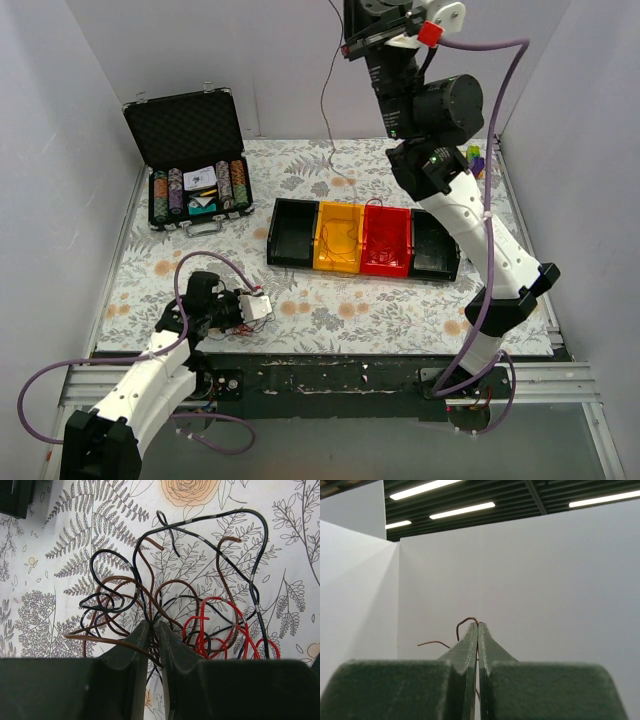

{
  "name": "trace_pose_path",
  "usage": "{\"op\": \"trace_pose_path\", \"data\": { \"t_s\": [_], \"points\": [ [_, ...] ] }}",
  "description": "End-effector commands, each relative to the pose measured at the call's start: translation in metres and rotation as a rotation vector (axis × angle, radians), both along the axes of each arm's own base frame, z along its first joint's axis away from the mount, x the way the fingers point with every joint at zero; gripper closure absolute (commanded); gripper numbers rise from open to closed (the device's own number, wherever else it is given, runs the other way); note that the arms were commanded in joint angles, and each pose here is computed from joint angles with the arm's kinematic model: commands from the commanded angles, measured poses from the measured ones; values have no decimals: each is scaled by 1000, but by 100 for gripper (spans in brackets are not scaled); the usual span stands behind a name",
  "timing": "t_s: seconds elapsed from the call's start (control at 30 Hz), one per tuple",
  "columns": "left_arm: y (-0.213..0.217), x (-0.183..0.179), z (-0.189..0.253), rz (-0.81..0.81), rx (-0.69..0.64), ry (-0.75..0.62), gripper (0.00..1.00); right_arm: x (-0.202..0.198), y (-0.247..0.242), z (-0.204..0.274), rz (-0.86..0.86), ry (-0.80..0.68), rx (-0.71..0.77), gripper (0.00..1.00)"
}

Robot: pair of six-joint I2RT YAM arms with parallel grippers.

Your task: Untangle the cables

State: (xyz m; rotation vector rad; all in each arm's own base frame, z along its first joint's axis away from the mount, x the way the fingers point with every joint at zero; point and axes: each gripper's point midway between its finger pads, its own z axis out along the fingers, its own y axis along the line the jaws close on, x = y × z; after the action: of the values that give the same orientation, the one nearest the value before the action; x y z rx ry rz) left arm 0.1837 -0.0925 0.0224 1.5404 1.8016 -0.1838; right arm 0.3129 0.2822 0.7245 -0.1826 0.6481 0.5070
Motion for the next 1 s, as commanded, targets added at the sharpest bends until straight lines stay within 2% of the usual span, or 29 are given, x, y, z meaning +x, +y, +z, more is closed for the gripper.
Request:
{"op": "trace_pose_path", "data": {
  "t_s": [0.0,0.17,0.57,0.97],
  "points": [
    [-2,-6,-4,-6,-17,16,86,-8,2,7,83,-11,54,99],
    [-3,-8,-5,-7,-25,19,86,-11,2,14,101,-23,78,99],
    [-3,-10,-5,-3,-31,22,86,-38,-40,52,48,-147,188,99],
    [-4,-10,-5,-2,-40,27,86,-13,-12,21,64,-70,116,99]
  ]
}}
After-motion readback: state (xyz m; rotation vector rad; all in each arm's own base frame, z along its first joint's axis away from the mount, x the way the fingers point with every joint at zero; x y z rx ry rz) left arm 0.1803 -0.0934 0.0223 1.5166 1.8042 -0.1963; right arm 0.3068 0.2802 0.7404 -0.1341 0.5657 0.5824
